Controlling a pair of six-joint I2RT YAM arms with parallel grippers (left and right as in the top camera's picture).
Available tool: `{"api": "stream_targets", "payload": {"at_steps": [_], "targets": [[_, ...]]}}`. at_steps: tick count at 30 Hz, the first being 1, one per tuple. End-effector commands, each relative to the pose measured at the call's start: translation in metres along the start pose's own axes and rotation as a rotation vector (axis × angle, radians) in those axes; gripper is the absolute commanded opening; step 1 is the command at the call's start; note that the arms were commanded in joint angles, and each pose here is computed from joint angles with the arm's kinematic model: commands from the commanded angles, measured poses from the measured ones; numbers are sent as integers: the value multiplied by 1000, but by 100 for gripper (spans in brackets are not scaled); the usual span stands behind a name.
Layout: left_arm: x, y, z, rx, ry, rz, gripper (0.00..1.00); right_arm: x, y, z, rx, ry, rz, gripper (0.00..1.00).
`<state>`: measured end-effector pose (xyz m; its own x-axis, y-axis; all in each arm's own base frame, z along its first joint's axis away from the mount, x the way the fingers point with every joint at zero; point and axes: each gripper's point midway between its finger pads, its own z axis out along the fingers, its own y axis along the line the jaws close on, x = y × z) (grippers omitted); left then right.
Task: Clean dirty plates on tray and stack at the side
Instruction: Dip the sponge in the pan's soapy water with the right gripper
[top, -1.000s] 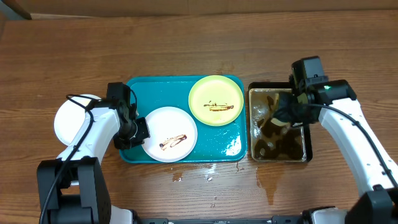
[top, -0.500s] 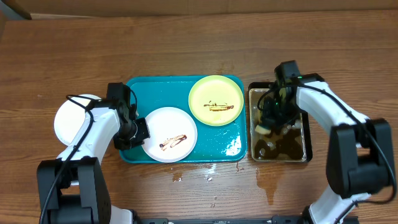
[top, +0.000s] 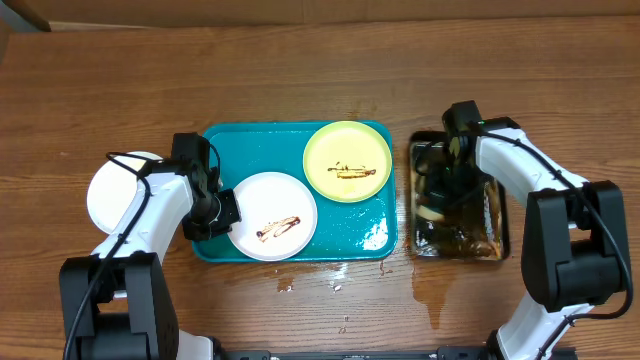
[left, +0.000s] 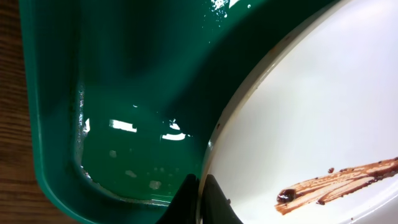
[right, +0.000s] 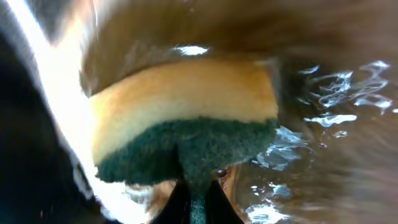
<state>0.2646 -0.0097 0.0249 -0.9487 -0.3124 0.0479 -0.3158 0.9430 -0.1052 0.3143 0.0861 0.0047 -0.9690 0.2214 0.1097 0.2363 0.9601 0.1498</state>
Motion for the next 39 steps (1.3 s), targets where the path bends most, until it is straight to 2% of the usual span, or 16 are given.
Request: {"api": "stream_targets", "payload": {"at_steps": [1,6,14,26,39], "targets": [[4,4,2,-24,4,-5,4,22,16,17,21,71,-113,4],[3,4,2,-24,4,-5,4,18,0,17,158,29,-132,4],[3,3,2,-22,0,-5,4,5,2,2,129,1,-109,4],[2,3,2,-21,-2,-5,4,-1,33,-64,-8,-143,-138,4],[2,3,2,-18,-1,-5,4,5,17,-75,67,-158,-108,4]]}}
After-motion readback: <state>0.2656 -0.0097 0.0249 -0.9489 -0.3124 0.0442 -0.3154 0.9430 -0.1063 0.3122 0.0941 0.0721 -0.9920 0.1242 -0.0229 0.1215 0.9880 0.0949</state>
